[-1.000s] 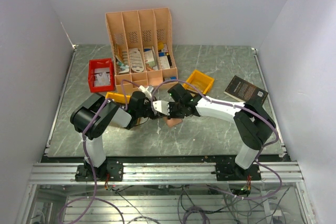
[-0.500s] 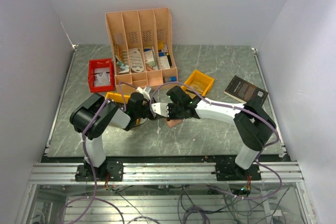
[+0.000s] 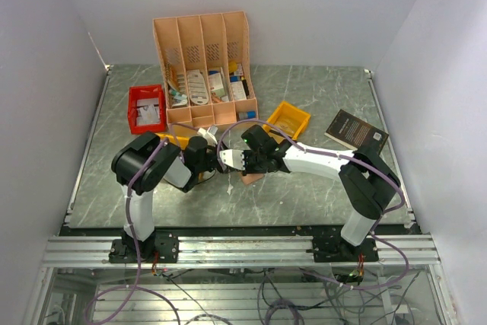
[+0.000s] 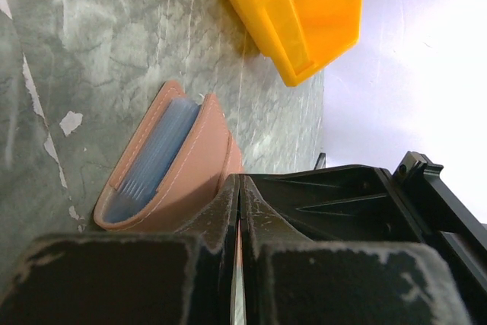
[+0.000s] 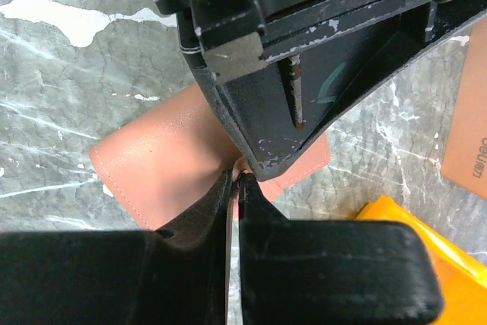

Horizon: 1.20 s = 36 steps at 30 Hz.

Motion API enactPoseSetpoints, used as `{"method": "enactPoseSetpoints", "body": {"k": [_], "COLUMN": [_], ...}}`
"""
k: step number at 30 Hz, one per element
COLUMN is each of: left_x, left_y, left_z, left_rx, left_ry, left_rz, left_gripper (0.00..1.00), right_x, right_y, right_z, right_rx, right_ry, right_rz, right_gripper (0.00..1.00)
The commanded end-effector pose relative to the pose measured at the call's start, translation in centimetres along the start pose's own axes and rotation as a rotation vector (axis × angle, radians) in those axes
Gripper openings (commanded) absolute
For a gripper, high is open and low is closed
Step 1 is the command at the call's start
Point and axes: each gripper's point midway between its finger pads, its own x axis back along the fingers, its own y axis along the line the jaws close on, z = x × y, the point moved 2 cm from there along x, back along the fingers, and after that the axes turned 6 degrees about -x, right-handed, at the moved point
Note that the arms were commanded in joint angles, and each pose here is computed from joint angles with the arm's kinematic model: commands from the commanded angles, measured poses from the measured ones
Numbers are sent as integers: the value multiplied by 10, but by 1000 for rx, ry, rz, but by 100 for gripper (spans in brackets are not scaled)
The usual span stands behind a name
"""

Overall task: Put the credit cards into the card holder
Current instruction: Close the card holder at the center of the board.

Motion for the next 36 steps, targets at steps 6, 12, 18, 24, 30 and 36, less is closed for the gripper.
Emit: {"method": "enactPoseSetpoints", "body": {"k": [6,12,18,24,30,36], "left_x": [1,9,7,9,10,12], "left_y": [13,28,31,45,48,50], "left_z": [20,31,30,38,39,36], "left_rx": [-55,-79,-86,-62,-54,-51], "left_ry": [89,132,140,152,149,142], "left_rz": [-74,-163,-174,-210,-214,-223], "left_gripper": [7,7,7,7,7,7], "right_x": [-14,-14,-14,-8,-2,1], "right_y": [114,114,116,116,115,112], "right_z": [80,79,79,71,63,57], "right_rx": [-104,-111,-109,-117,-156,-208], "right_ry": [274,271,267,225,177,155], "right_rz": [-413,-415,-426,-446,-508,-531], "right_gripper": [0,1,12,21,22,22]}}
